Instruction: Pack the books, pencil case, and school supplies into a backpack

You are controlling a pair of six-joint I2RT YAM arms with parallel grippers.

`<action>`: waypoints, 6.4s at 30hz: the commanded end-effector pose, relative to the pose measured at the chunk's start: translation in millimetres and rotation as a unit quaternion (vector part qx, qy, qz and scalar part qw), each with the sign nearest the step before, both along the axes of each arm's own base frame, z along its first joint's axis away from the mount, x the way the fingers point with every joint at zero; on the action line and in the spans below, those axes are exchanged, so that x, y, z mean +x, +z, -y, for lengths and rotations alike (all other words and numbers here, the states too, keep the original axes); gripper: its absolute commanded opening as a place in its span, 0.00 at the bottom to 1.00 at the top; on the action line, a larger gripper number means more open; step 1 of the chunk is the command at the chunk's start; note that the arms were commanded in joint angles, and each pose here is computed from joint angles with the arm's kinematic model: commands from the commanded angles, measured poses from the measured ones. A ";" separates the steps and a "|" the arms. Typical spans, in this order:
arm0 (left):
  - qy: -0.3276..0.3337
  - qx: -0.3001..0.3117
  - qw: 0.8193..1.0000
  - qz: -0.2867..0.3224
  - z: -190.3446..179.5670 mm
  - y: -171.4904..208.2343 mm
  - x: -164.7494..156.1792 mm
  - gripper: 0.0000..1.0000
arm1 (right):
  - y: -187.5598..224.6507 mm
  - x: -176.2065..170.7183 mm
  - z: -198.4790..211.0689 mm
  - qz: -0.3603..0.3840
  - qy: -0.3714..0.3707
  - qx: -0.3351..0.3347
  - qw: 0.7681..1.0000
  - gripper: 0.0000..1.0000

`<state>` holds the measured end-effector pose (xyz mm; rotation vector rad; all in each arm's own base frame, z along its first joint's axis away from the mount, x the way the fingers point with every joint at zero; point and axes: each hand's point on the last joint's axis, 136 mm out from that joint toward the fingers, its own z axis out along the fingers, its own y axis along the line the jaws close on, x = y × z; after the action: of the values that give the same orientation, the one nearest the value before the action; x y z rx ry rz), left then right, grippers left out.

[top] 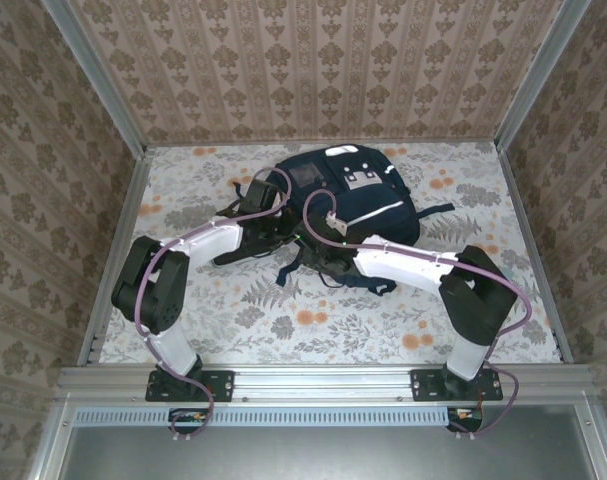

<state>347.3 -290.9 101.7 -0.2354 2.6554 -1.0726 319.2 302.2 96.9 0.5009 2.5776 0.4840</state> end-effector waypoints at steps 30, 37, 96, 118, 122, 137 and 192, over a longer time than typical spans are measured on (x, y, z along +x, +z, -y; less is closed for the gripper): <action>-0.030 -0.035 0.997 0.062 15.8 48.8 8.0 0.06 | -5.3 -2.6 35.4 0.000 -0.050 -0.082 0.995 0.18; -0.027 -0.027 0.997 0.061 12.1 45.8 9.9 0.06 | -2.4 -9.3 46.2 -0.002 -0.049 -0.092 0.995 0.08; -0.051 -0.043 0.996 0.061 11.9 52.1 6.8 0.06 | -12.1 4.8 31.7 -0.058 -0.034 -0.022 0.997 0.22; -0.024 0.033 0.997 0.068 -14.0 25.5 22.6 0.03 | -9.1 -10.2 43.3 -0.059 0.057 -0.087 0.993 0.00; -0.011 0.054 0.996 0.075 -30.0 18.0 38.4 0.03 | -6.8 -30.0 62.3 -0.069 0.099 -0.123 0.985 0.00; 0.009 0.048 0.995 0.089 -50.9 13.1 92.0 0.04 | 4.9 -53.0 117.5 -0.068 0.132 -0.234 0.961 0.00; 0.075 -0.017 0.997 -0.021 -50.5 9.3 -7.3 0.00 | 14.3 -26.6 41.9 -0.015 0.223 -0.114 0.968 0.00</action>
<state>328.2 -243.3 105.2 -0.5014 2.6476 -1.1240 300.9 301.4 108.2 -0.1759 2.7127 0.5494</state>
